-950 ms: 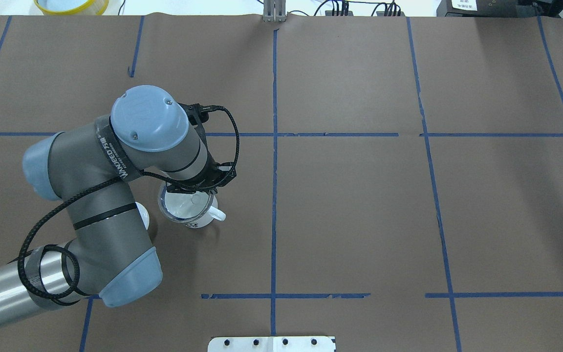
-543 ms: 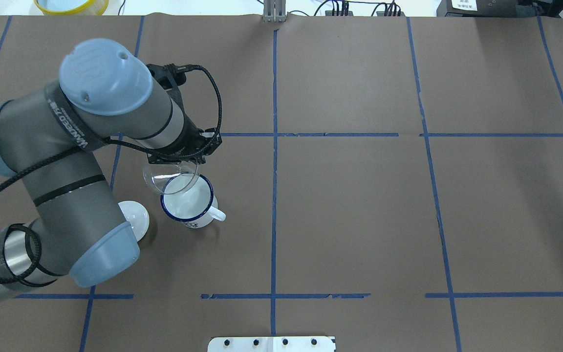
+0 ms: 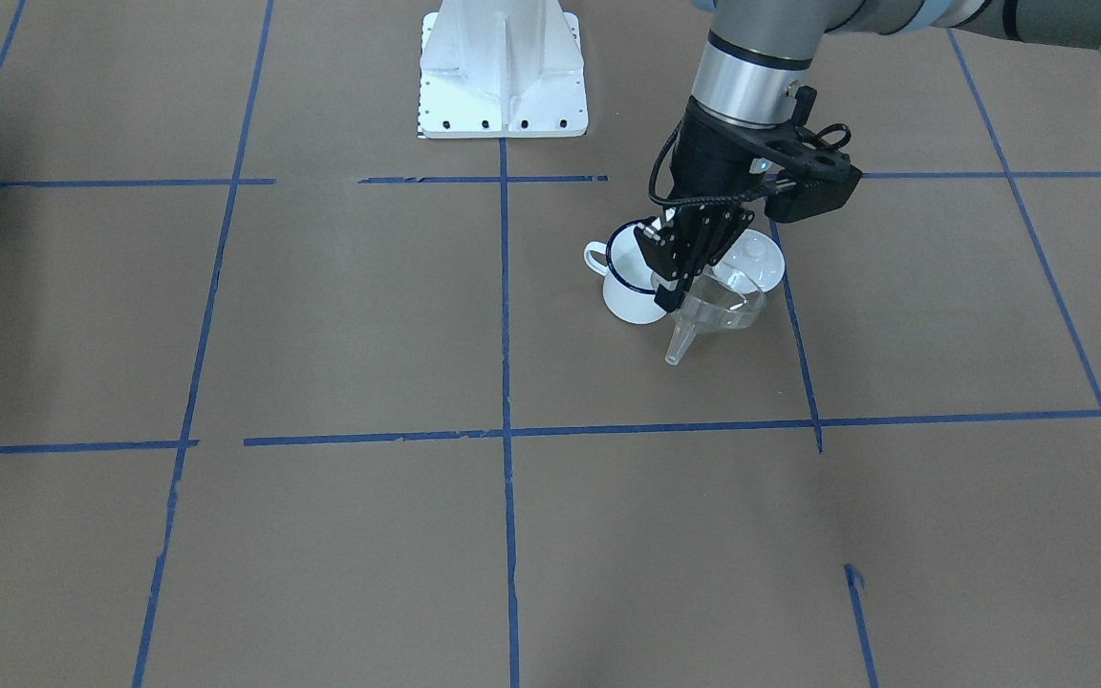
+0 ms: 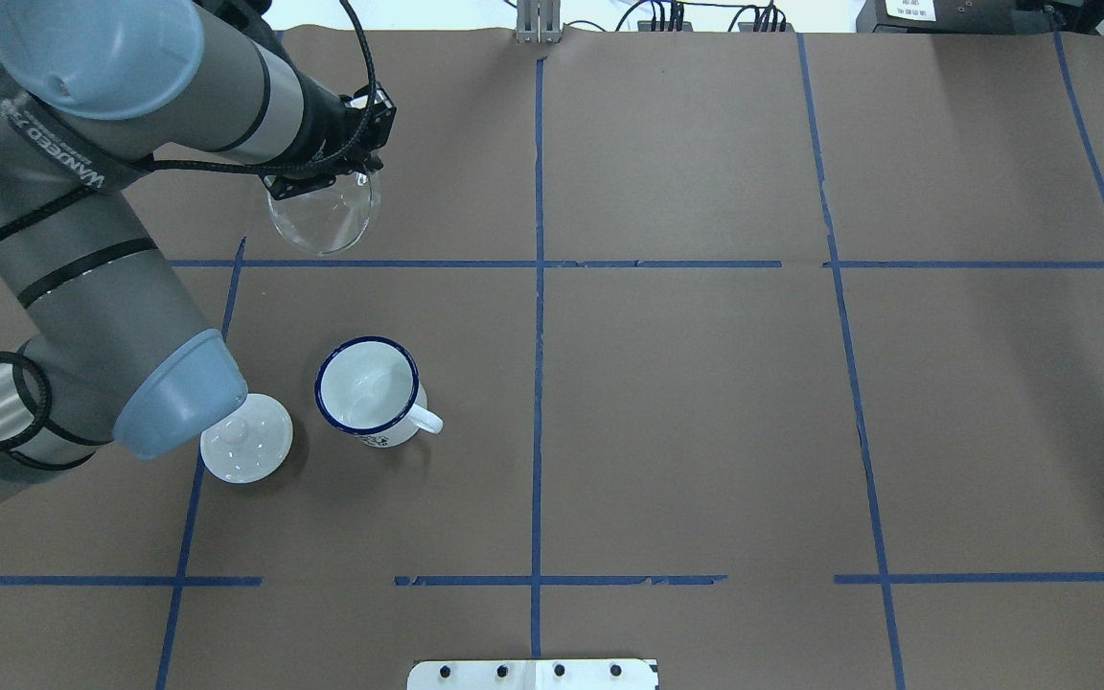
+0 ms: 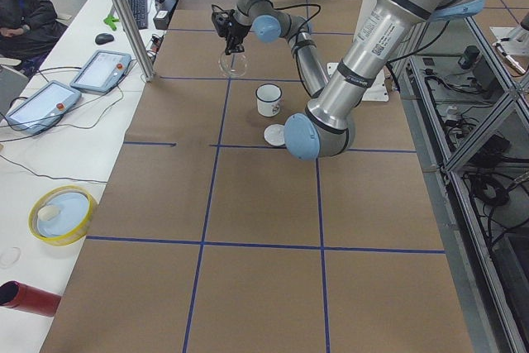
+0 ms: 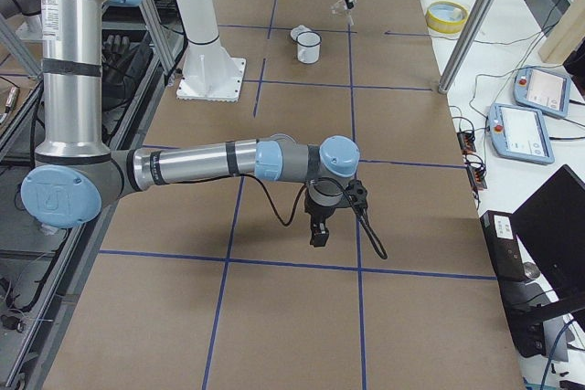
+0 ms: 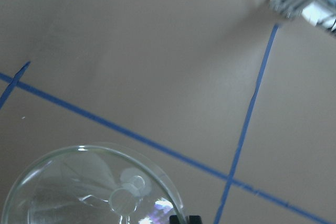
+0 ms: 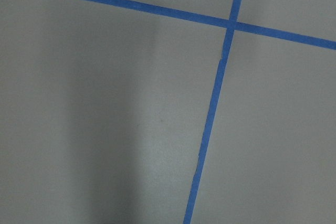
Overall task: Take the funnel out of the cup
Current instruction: 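Carry the funnel farther from the robot, set it down, release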
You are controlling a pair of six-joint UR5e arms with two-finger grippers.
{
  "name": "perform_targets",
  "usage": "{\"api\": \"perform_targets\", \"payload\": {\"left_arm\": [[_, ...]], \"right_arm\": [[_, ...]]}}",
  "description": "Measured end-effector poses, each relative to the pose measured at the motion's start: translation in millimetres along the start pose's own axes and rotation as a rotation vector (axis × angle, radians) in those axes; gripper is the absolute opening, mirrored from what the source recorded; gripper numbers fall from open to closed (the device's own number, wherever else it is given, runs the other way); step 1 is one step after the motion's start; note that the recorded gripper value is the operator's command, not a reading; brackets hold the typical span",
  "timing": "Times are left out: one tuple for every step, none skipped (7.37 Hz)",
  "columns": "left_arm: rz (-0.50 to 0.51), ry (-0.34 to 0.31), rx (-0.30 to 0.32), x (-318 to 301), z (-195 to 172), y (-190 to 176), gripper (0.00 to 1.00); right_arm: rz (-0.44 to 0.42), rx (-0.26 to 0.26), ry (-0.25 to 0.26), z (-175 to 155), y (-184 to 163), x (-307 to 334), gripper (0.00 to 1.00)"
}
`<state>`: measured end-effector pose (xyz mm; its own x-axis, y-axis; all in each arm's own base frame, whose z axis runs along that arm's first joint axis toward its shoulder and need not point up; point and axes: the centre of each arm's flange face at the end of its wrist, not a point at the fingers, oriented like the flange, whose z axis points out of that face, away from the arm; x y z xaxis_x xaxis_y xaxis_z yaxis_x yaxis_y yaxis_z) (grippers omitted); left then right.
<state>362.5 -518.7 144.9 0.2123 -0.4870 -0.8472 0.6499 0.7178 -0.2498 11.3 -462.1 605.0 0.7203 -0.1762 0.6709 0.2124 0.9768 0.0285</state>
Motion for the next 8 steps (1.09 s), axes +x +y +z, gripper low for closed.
{"api": "perform_targets", "payload": {"left_arm": [[-0.130, 0.079, 0.071, 2.2, 26.6, -13.4, 0.00], [-0.252, 0.146, 0.139, -0.6, 56.7, -26.5, 0.00], [-0.351, 0.194, 0.207, -7.9, 91.0, -39.8, 0.00], [-0.410, 0.232, 0.272, -20.3, 131.4, -49.3, 0.00], [-0.431, 0.262, 0.319, -37.2, 169.2, -53.0, 0.00], [-0.437, 0.282, 0.344, -51.9, 196.1, -53.9, 0.05], [-0.437, 0.289, 0.354, -60.8, 212.5, -53.5, 0.19], [-0.434, 0.286, 0.359, -65.5, 221.1, -53.3, 0.32]], "right_arm": [[0.000, 0.000, 0.000, 0.0, 0.0, 0.0, 1.00], [0.000, 0.000, 0.000, 0.0, 0.0, 0.0, 1.00], [0.000, 0.000, 0.000, -0.1, -0.1, -0.1, 1.00], [0.000, 0.000, 0.000, -0.2, -0.3, -0.2, 1.00], [0.000, 0.000, 0.000, -0.2, -0.2, -0.2, 1.00], [0.000, 0.000, 0.000, -0.1, -0.1, -0.1, 1.00], [0.000, 0.000, 0.000, 0.0, -0.1, 0.0, 1.00], [0.000, 0.000, 0.000, 0.0, 0.0, 0.0, 1.00]]}}
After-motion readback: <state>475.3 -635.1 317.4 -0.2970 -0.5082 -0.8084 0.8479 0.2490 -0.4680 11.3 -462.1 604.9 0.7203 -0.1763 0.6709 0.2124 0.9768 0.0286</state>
